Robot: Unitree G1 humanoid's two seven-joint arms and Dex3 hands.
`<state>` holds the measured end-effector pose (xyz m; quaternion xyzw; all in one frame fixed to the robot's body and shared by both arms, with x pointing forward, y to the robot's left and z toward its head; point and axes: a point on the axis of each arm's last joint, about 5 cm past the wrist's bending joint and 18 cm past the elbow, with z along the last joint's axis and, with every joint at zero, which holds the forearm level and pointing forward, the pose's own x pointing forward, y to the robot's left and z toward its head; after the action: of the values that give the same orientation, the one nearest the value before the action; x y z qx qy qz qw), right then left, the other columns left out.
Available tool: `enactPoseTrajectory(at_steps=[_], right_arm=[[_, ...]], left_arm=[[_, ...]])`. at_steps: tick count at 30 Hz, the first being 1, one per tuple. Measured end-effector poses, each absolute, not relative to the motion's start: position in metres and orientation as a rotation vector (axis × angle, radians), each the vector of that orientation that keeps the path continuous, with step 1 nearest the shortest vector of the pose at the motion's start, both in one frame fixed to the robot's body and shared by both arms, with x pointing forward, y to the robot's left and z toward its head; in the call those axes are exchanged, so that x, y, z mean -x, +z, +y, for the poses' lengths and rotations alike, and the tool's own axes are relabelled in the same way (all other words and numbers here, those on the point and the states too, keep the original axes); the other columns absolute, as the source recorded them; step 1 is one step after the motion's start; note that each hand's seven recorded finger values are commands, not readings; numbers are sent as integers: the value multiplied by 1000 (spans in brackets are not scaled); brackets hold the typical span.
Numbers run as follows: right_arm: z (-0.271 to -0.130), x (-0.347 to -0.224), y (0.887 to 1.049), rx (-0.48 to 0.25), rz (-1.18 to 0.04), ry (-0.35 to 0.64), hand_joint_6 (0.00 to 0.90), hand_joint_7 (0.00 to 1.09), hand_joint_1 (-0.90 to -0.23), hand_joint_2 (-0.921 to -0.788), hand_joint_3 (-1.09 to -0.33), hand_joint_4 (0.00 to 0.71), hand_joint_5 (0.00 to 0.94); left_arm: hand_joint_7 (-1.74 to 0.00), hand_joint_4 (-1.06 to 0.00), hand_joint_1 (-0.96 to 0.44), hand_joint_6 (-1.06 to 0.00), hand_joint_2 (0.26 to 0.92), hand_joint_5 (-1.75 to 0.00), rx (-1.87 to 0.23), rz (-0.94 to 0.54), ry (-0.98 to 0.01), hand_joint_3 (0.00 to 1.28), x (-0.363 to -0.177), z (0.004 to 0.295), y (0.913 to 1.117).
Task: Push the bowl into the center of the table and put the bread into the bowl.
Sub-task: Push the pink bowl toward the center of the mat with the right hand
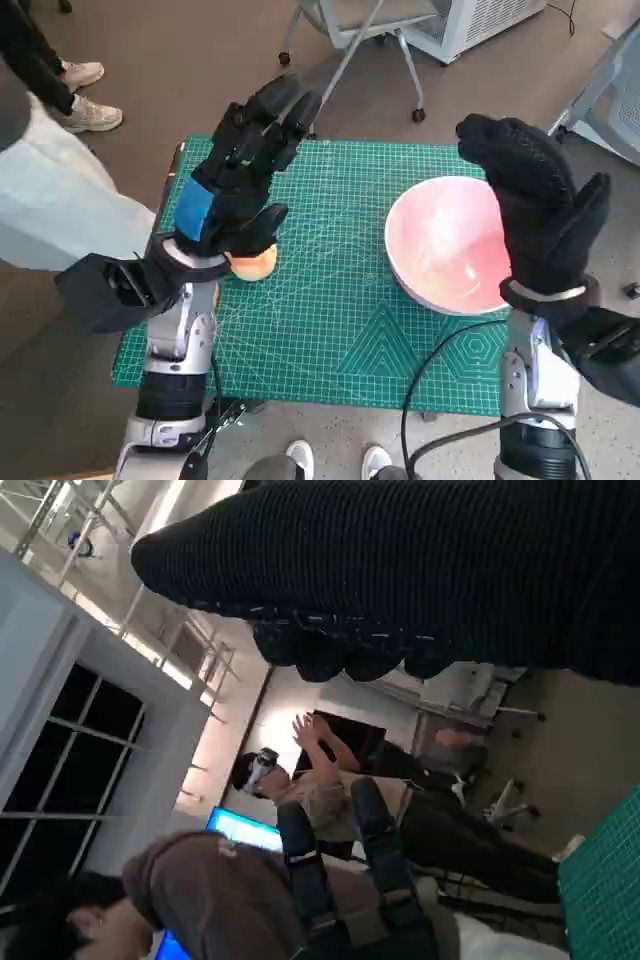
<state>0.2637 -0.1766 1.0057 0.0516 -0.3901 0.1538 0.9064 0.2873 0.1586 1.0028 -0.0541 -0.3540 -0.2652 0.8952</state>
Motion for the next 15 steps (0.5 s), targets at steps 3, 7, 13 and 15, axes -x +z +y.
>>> enactPoseTrajectory(at_steps=[3, 7, 13, 15], right_arm=[[-176, -264, 1005, -109, -803, 315, 131, 571, -637, -921, -729, 252, 1], [-176, -264, 1005, -110, -803, 313, 131, 569, -636, -921, -729, 253, 1], [-176, -264, 1005, -106, -809, 310, 134, 567, -637, -921, -729, 255, 2], [-176, -264, 1004, -104, -808, 309, 135, 566, -638, -921, -728, 256, 2]], left_arm=[[-446, -123, -633, 1, 921, -2, 113, -730, -548, 511, -288, 159, 1002], [-445, -122, -632, 1, 921, -1, 114, -730, -548, 511, -288, 160, 1001], [-445, -122, -630, 1, 921, -1, 114, -736, -545, 510, -288, 161, 1001], [-445, -123, -630, 1, 921, -2, 114, -737, -544, 509, -288, 161, 1001]])
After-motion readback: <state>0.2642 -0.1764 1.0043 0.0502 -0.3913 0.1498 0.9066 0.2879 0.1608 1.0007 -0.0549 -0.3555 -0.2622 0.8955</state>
